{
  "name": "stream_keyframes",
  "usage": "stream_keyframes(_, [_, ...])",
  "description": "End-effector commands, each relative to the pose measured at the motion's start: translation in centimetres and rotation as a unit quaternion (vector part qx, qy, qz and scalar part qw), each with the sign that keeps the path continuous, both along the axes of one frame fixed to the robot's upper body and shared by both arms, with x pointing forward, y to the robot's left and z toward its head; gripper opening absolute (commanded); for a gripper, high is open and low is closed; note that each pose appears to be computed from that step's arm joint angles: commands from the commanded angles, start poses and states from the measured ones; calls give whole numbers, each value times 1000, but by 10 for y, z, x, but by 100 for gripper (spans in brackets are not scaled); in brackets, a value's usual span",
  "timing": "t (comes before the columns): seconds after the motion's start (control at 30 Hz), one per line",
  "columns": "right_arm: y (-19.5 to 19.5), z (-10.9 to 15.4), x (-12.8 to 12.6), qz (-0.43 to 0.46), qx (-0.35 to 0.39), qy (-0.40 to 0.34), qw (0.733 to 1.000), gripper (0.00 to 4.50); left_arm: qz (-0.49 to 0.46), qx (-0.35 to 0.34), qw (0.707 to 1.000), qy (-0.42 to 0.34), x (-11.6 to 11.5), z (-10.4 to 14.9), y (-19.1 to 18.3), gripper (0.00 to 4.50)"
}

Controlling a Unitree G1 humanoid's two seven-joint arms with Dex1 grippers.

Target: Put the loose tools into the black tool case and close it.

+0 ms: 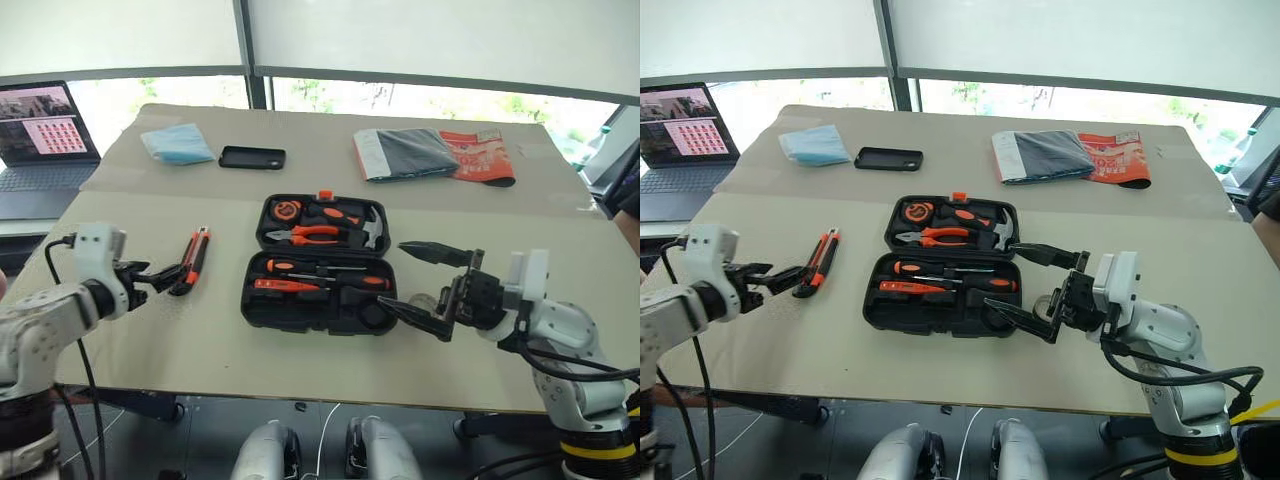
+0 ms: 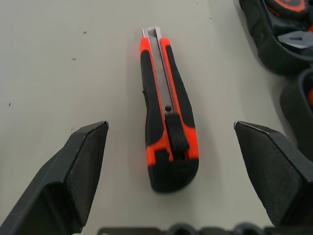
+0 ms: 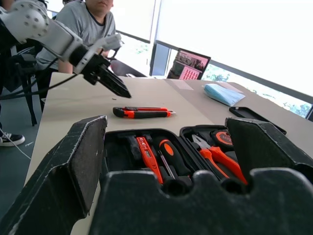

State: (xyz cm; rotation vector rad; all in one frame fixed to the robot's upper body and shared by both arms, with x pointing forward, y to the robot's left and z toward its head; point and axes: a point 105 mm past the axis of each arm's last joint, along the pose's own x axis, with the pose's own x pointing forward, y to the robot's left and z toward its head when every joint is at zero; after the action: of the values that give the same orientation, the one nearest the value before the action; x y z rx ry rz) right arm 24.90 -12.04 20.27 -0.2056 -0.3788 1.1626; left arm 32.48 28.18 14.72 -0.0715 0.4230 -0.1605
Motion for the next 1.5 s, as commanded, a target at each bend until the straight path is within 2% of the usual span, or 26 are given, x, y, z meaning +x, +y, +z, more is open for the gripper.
stream_keyframes(0.03, [5, 10, 1, 7, 0, -18, 1000, 450, 58, 21, 998, 22, 28, -10, 9, 443])
stream_keyframes(0.13, [6, 11, 3, 6, 0, -18, 1000, 450, 34, 24, 999, 36, 46, -18, -5, 443])
stream_keyframes(0.23, [8, 13, 4, 11, 1, -20, 1000, 450, 17, 35, 997, 60, 54, -30, -10, 443])
stream_keyframes(0.33, [13, 21, 3, 17, 18, -23, 999, 450, 2, 60, 994, 96, 53, -44, -8, 372])
stream_keyframes(0.5, [13, 18, 1, 18, 14, -17, 1000, 450, -8, 51, 995, 87, 54, -39, -9, 184])
stream_keyframes(0.53, [13, 18, 1, 18, 13, -16, 1000, 450, -8, 50, 996, 79, 53, -37, -7, 158])
stream_keyframes(0.57, [13, 18, 2, 17, 12, -16, 1000, 450, -15, 45, 997, 64, 52, -33, -7, 153])
stream_keyframes(0.7, [9, 16, 2, 12, 4, -13, 1000, 450, -104, 14, 992, -70, 50, 12, -17, 153])
stream_keyframes(0.73, [7, 15, 2, 11, -2, -10, 1000, 450, -178, 16, 978, -109, 43, 29, -30, 153])
stream_keyframes(0.8, [2, 13, 1, 9, -15, -5, 1000, 450, -326, 32, 932, -156, 20, 50, -57, 153])
stream_keyframes(0.87, [-3, 11, 0, 8, -28, -2, 1000, 450, -437, 61, 882, -165, 0, 54, -77, 153])
stream_keyframes(0.97, [-19, -3, -4, -3, -68, 18, 998, 450, -602, 141, 780, -93, -24, 34, -122, 153])
stream_keyframes(1.03, [-23, -7, -6, -4, -81, 26, 996, 450, -642, 162, 745, -77, -29, 27, -139, 153])
stream_keyframes(1.13, [-25, -10, -9, -8, -85, 35, 996, 450, -661, 169, 727, -71, -25, 19, -164, 153])
stream_keyframes(1.3, [-25, -11, -15, -18, -78, 40, 996, 450, -663, 189, 723, -50, -16, 1, -191, 153])
stream_keyframes(1.5, [-23, -10, -20, -31, -69, 45, 996, 450, -651, 228, 723, -31, -8, -12, -193, 153])
